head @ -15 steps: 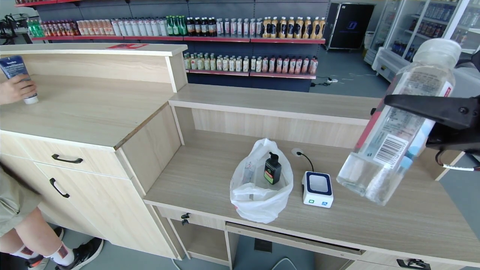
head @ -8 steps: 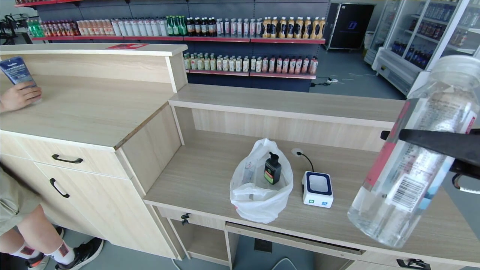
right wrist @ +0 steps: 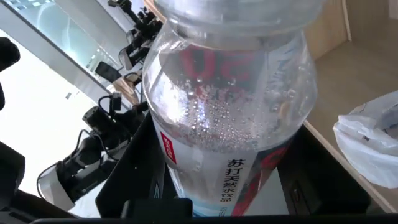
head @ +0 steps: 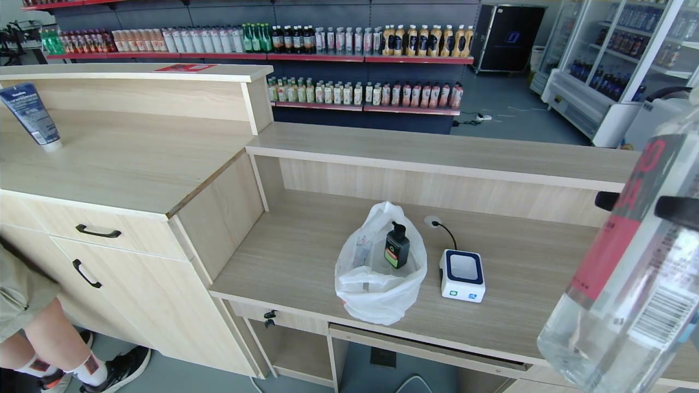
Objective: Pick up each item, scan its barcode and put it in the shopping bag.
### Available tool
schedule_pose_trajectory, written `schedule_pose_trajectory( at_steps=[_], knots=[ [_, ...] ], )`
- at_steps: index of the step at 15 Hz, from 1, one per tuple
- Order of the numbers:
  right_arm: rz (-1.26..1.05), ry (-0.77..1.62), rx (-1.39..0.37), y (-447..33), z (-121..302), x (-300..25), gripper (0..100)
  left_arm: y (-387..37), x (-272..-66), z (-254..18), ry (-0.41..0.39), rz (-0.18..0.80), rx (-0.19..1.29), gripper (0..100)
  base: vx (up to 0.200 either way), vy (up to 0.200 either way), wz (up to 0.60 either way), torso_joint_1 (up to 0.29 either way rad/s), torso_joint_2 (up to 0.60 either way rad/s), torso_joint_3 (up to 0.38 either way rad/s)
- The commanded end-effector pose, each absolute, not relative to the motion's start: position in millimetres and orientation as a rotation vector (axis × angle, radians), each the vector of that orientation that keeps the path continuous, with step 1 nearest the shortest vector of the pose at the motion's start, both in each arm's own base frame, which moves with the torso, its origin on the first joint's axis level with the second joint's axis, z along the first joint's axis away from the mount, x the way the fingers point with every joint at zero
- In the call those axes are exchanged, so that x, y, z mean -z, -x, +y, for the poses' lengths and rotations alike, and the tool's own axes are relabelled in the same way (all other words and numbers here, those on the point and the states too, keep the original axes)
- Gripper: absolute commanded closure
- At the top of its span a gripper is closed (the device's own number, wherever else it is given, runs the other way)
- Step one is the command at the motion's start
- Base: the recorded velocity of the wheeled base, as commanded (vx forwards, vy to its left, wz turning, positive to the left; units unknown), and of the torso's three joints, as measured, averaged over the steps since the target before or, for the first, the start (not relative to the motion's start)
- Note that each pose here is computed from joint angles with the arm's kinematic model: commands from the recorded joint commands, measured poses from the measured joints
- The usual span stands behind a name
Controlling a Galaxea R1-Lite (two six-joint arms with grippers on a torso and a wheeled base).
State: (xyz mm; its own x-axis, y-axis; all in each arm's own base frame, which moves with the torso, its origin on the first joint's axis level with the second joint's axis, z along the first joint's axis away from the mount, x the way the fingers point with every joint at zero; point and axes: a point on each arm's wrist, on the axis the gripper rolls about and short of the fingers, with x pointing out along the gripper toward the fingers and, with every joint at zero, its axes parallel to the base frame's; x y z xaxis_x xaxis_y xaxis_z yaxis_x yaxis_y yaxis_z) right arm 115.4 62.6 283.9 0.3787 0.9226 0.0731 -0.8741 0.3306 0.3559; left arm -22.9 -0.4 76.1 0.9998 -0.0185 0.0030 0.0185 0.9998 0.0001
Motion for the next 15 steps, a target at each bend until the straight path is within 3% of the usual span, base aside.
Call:
schedule_pose_trajectory(
  at_steps=[1, 15],
  knots=[
    [0.161, -0.364, -1.210, -113, 66, -285, 100, 23, -76, 0, 0.000, -0.003, 0.018, 0, 0.000, 0.000, 0.00, 0.000, 0.00, 0.000],
    [0.161, -0.369, -1.185, -91, 56, -286, 100, 23, -76, 0, 0.000, -0.003, 0.018, 0, 0.000, 0.000, 0.00, 0.000, 0.00, 0.000]
  ],
)
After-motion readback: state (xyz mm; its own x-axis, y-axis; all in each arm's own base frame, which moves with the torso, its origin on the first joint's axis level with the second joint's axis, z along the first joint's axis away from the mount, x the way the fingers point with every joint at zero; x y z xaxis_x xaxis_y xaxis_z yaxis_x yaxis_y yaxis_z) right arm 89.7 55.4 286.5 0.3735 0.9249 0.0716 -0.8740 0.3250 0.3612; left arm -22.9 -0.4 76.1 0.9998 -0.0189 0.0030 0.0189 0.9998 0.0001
